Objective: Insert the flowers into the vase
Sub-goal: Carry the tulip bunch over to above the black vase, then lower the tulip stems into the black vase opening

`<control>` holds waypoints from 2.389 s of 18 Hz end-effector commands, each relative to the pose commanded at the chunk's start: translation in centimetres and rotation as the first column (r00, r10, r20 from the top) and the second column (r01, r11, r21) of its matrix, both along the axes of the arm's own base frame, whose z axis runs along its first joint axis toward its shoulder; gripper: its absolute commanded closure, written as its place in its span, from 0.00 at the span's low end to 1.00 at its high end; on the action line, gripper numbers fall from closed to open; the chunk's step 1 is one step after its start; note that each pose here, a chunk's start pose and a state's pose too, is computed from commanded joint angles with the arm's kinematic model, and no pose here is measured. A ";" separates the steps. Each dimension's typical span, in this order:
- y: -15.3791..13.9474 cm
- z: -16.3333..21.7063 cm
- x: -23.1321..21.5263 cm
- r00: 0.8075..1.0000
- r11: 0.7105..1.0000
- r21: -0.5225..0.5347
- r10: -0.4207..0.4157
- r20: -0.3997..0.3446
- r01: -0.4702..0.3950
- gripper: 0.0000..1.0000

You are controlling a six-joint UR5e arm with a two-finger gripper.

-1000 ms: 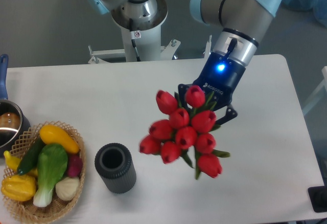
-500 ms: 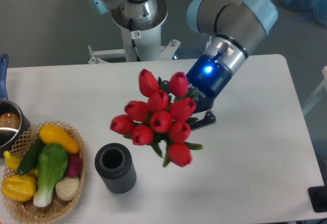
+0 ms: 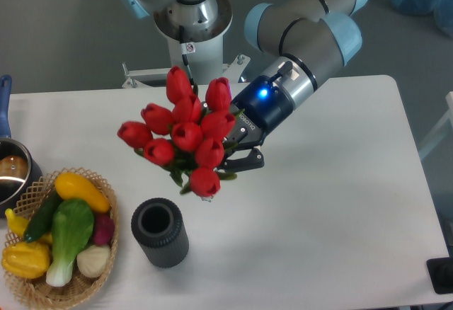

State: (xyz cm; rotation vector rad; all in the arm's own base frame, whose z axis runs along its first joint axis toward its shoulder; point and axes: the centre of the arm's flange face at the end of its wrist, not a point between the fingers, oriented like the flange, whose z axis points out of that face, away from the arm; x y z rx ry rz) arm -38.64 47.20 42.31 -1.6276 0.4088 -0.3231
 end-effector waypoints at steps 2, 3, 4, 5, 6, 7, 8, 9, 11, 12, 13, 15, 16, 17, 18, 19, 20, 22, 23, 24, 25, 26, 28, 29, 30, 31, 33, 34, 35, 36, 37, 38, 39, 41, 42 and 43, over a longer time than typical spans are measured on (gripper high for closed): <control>-0.1 0.2 0.2 0.999 0.997 0.067 -0.026 0.023 0.025 0.94; 0.0 0.3 0.3 0.998 0.993 0.111 -0.045 0.042 0.040 0.94; 0.0 0.4 0.4 0.997 0.988 0.143 -0.059 0.053 0.051 0.94; 0.1 0.1 0.5 0.996 0.987 0.148 -0.064 0.063 0.054 0.95; 0.1 0.0 0.6 0.996 0.987 0.148 -0.066 0.066 0.055 0.95; 0.1 -0.1 0.7 0.995 0.987 0.149 -0.067 0.069 0.057 0.95; 0.2 -0.2 0.8 0.995 0.987 0.147 -0.068 0.069 0.058 0.95; 0.3 -0.5 0.8 0.995 0.988 0.145 -0.070 0.073 0.059 0.95; 0.6 -1.2 0.6 0.994 0.988 0.141 -0.073 0.085 0.060 0.97; 0.6 -1.3 0.7 0.993 0.988 0.139 -0.074 0.087 0.061 0.97; 1.0 -1.3 1.1 0.993 0.988 0.137 -0.082 0.088 0.070 0.97; 1.9 -2.6 1.1 0.991 0.989 0.122 -0.092 0.101 0.080 0.97; 2.2 -2.6 1.1 0.991 0.989 0.124 -0.097 0.097 0.085 0.97; 2.5 -2.8 0.9 0.990 0.989 0.123 -0.100 0.100 0.088 0.97; 3.0 -3.0 0.9 0.990 0.988 0.122 -0.106 0.098 0.093 0.97; 3.2 -3.1 0.9 0.989 0.988 0.122 -0.109 0.098 0.096 0.97; 3.7 -3.2 1.2 0.988 0.987 0.122 -0.119 0.099 0.107 0.97; 4.1 -3.6 0.8 0.987 0.987 0.120 -0.121 0.102 0.108 0.97; 4.2 -3.8 0.6 0.987 0.987 0.120 -0.121 0.103 0.108 0.97; 4.3 -3.7 0.6 0.987 0.987 0.121 -0.122 0.101 0.110 0.97; 4.5 -3.7 0.9 0.987 0.986 0.121 -0.127 0.100 0.114 0.97; 4.5 -3.7 0.9 0.987 0.986 0.121 -0.127 0.100 0.114 0.97; 4.6 -3.7 0.9 0.987 0.986 0.120 -0.128 0.102 0.116 0.97; 4.6 -4.0 0.8 0.986 0.986 0.118 -0.128 0.106 0.115 0.97; 4.7 -4.2 0.9 0.986 0.986 0.117 -0.129 0.109 0.116 0.97; 4.9 -4.5 1.1 0.985 0.986 0.114 -0.133 0.112 0.120 0.97; 5.2 -5.2 1.7 0.983 0.987 0.097 -0.137 0.120 0.126 0.97; 5.4 -5.3 2.1 0.983 0.987 0.089 -0.141 0.119 0.130 0.97; 5.5 -5.4 2.2 0.983 0.987 0.088 -0.143 0.117 0.133 0.97; 5.5 -5.5 2.1 0.983 0.987 0.086 -0.143 0.118 0.133 0.97; 5.6 -5.9 2.2 0.982 0.988 0.080 -0.142 0.121 0.133 0.97; 5.6 -6.1 2.2 0.982 0.988 0.074 -0.141 0.122 0.132 0.97; 5.7 -6.2 2.4 0.982 0.989 0.067 -0.142 0.122 0.134 0.97; 5.9 -6.3 2.6 0.982 0.988 0.067 -0.146 0.124 0.139 0.96; 5.9 -6.4 2.5 0.981 0.988 0.065 -0.146 0.126 0.138 0.96; 6.0 -6.5 2.6 0.981 0.988 0.064 -0.147 0.126 0.140 0.96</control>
